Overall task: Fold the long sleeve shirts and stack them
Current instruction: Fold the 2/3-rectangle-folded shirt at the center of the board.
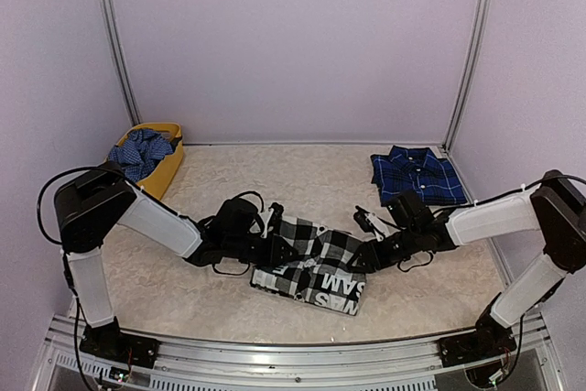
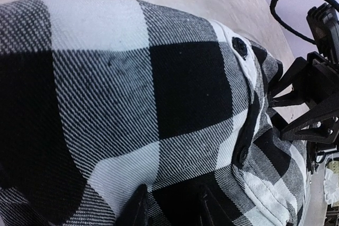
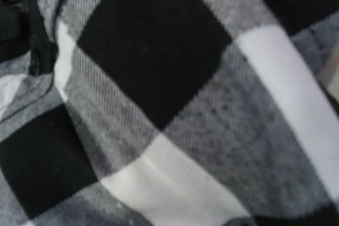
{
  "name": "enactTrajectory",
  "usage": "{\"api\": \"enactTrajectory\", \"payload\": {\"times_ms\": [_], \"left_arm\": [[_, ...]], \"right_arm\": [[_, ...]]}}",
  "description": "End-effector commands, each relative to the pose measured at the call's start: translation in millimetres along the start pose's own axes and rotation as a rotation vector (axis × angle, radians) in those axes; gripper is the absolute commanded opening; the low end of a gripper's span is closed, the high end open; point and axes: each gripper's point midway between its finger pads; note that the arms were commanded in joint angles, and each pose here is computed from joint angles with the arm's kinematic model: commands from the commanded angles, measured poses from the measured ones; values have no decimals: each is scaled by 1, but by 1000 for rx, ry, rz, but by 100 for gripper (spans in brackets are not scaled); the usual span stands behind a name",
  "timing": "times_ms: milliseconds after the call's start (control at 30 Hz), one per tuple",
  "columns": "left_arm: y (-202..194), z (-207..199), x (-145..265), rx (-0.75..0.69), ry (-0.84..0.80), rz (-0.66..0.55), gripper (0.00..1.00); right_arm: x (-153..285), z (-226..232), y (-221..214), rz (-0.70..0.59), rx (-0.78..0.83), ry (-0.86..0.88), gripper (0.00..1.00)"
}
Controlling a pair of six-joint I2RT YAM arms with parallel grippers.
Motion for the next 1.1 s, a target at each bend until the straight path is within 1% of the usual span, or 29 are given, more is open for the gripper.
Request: {"api": "enactTrajectory", "payload": {"times_ms": [0, 133, 267, 400, 633, 733, 833, 967, 1067], "left_arm": [[-15, 5, 6, -2, 53, 7, 29], [5, -9, 16, -38, 26, -42, 30], [29, -17, 29, -76, 39, -98, 31], [52, -21, 34, -122, 59, -125, 33], [76, -10, 11, -118, 56, -132, 33], [70, 6, -5, -97, 73, -100, 33], [52, 28, -18, -65, 104, -48, 33], [27, 56, -19, -3, 143, -13, 33], [22, 64, -12, 12, 139, -21, 33]], "right_arm": [[20, 9, 5, -60, 56, -4, 52], [42, 54, 4, -120, 143, 67, 52], [46, 82, -14, -114, 181, 125, 52], [29, 88, -39, -58, 186, 133, 52], [-11, 61, -68, 36, 173, 73, 50], [-18, 47, -74, 53, 168, 36, 50], [-21, 35, -80, 67, 164, -8, 50], [-17, 32, -85, 81, 169, -18, 51], [-10, 42, -86, 74, 197, -4, 51]]}}
Point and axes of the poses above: each gripper's point midway between its finger pads, its own x axis back along the fingers, its own z axis along the line the jaws close on, y = z × x, and after that the axes turned 15 degrees about -x, right-handed
